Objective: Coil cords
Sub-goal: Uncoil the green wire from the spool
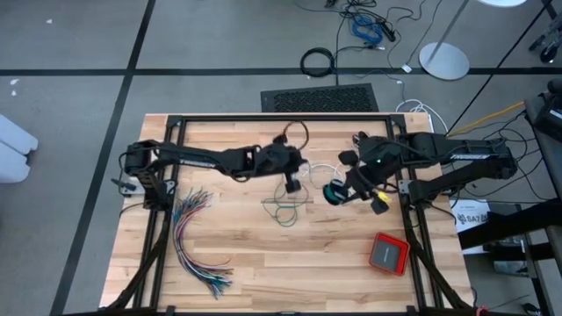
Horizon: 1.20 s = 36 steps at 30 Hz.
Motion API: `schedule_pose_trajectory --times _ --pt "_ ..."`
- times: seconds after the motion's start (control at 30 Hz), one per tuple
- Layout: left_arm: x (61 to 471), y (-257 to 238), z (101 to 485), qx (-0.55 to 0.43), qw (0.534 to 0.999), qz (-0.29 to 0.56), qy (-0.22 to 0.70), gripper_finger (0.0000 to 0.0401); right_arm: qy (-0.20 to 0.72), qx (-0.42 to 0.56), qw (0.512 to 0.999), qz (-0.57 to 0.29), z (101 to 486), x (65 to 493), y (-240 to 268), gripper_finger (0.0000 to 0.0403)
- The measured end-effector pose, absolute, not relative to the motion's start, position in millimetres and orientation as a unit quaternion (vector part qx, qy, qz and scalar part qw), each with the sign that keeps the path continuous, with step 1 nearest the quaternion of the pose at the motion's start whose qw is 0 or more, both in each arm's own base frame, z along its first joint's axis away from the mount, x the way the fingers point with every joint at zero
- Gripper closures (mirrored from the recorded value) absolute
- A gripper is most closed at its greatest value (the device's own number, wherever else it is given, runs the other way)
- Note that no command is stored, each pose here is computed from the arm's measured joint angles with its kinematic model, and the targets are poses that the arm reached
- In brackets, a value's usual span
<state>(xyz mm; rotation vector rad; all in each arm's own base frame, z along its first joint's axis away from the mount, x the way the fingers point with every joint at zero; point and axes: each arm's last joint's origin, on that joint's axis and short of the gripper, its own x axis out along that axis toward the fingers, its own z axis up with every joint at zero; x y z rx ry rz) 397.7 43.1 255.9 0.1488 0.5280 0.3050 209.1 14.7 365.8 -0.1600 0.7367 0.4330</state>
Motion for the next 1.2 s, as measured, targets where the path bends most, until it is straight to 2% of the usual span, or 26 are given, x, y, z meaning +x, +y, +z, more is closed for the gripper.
schedule_pose_trajectory --times 0.07,0.23,0.33,0.5,0.83,1.0,1.1,1.2 --pt "392 48 266 0.072 0.952 0.162 0.249 0.0399 0.396 -0.068 0.896 0.188 361 204 13 0.0325" --pt "380 43 294 0.082 0.961 0.156 0.214 0.0399 0.473 -0.099 0.873 0.064 353 196 5 0.0325" --pt "375 30 305 0.080 0.971 0.109 0.199 0.0399 0.482 -0.134 0.866 0.002 352 195 0 0.0325" --pt "371 4 295 0.075 0.965 0.046 0.249 0.0400 0.464 -0.192 0.863 -0.052 357 196 -4 0.0325" --pt "370 -15 248 0.031 0.937 0.033 0.346 0.0399 0.369 -0.249 0.895 -0.039 372 209 -2 0.0325" --pt "370 -12 233 0.013 0.921 0.062 0.384 0.0396 0.363 -0.239 0.901 -0.015 372 209 -1 0.0325" --pt "370 -11 233 0.024 0.922 0.065 0.380 0.0368 0.363 -0.221 0.905 0.003 371 209 1 0.0325" --pt "370 -11 234 0.040 0.922 0.076 0.377 0.0316 0.368 -0.202 0.907 0.019 370 208 2 0.0325"
